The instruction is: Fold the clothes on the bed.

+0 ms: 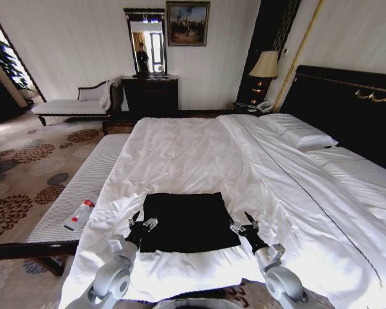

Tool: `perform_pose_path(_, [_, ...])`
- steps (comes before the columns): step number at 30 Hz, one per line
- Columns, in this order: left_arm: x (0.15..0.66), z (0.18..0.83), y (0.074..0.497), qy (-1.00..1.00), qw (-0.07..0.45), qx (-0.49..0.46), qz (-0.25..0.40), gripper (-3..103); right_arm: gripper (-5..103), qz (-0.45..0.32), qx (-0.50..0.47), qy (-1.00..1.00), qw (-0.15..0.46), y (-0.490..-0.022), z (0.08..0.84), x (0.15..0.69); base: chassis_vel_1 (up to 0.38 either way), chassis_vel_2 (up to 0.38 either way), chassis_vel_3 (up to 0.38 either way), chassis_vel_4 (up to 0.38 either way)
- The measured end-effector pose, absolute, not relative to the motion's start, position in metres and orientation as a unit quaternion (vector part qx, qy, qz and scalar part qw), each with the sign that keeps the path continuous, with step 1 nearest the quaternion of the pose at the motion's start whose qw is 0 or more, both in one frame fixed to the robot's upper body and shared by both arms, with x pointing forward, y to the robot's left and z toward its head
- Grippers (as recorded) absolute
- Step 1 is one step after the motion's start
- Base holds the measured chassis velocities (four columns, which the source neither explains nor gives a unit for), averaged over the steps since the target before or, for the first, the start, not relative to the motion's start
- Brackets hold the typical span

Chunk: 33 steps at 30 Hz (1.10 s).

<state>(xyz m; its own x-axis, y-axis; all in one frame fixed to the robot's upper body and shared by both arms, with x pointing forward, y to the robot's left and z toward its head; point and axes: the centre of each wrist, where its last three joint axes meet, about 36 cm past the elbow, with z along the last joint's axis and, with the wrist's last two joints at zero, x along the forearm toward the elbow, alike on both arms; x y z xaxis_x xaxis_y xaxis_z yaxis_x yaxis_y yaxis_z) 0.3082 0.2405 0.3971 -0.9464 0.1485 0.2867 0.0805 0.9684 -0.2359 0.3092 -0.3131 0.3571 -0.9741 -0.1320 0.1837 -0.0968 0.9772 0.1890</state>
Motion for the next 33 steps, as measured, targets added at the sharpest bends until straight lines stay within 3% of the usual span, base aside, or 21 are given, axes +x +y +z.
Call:
perform_pose_path(4, [0.327, 0.399, 0.249, -0.977, 0.165, -0.053, 0.126, 100, 100, -0.117, 0.039, -0.986, 0.11, -0.317, 0.369, 0.327, 0.0, 0.0, 0.0, 0.0])
perform_pose_path(15, [0.442, 0.403, 0.27, -0.964, 0.18, -0.04, 0.193, 100, 100, -0.119, 0.026, -0.985, 0.122, -0.325, 0.379, 0.343, 0.0, 0.0, 0.0, 0.0])
perform_pose_path(30, [0.459, 0.351, 0.278, -0.941, 0.25, 0.006, 0.228, 103, 100, -0.113, 0.014, -0.985, 0.131, -0.326, 0.373, 0.348, 0.0, 0.0, 0.0, 0.0])
perform_pose_path(33, [0.461, 0.349, 0.282, -0.94, 0.267, 0.003, 0.213, 97, 100, -0.109, 0.011, -0.985, 0.131, -0.327, 0.372, 0.35, 0.0, 0.0, 0.0, 0.0])
